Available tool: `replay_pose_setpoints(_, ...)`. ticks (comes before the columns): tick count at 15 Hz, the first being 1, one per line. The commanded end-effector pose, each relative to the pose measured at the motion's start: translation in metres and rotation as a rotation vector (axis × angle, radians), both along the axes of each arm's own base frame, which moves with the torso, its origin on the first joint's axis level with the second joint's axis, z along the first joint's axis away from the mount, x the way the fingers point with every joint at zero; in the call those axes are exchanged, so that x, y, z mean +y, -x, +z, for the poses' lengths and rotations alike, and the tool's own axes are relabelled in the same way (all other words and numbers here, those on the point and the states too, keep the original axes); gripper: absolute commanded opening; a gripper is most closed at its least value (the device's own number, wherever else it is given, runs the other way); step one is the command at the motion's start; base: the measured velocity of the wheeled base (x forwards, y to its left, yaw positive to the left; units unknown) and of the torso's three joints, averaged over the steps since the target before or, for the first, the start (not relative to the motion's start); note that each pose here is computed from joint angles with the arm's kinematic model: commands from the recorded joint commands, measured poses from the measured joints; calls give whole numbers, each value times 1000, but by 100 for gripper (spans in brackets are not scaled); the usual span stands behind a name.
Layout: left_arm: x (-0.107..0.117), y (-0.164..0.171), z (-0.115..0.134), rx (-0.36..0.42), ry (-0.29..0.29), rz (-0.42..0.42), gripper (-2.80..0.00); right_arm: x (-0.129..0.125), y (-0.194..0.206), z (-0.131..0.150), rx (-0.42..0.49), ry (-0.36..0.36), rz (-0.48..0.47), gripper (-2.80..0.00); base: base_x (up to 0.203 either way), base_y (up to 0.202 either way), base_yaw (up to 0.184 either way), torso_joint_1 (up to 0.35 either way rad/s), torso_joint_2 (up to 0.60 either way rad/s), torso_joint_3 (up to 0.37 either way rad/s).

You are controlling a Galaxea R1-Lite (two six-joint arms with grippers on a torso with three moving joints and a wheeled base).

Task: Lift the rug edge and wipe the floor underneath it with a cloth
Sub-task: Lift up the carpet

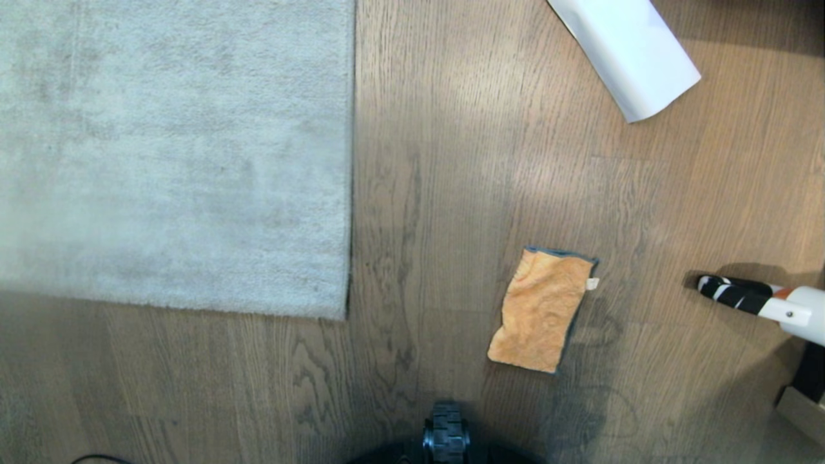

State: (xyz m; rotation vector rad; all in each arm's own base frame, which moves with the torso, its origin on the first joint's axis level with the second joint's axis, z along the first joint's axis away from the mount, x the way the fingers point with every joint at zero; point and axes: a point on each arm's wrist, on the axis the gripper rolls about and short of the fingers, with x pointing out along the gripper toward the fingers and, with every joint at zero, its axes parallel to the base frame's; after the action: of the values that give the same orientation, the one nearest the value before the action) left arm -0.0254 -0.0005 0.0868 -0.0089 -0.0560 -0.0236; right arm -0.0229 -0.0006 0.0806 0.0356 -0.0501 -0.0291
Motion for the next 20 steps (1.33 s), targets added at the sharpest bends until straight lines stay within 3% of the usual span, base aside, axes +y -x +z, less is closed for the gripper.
replay_pose_setpoints(1, 0, -2, -7, 23, 2, 12, -280, 0, 0, 0, 0, 0, 1, -280, 0, 0, 0, 0, 0, 0)
replay_pose_setpoints(7, 1, -2, -9, 41, 37, 47, -280, 0, 0, 0, -1, 1, 1, -280, 0, 0, 0, 0, 0, 0)
replay_pose_setpoints(20, 1, -2, -10, 64, 38, 47, -280, 0, 0, 0, 0, 1, 0, -280, 0, 0, 0, 0, 0, 0)
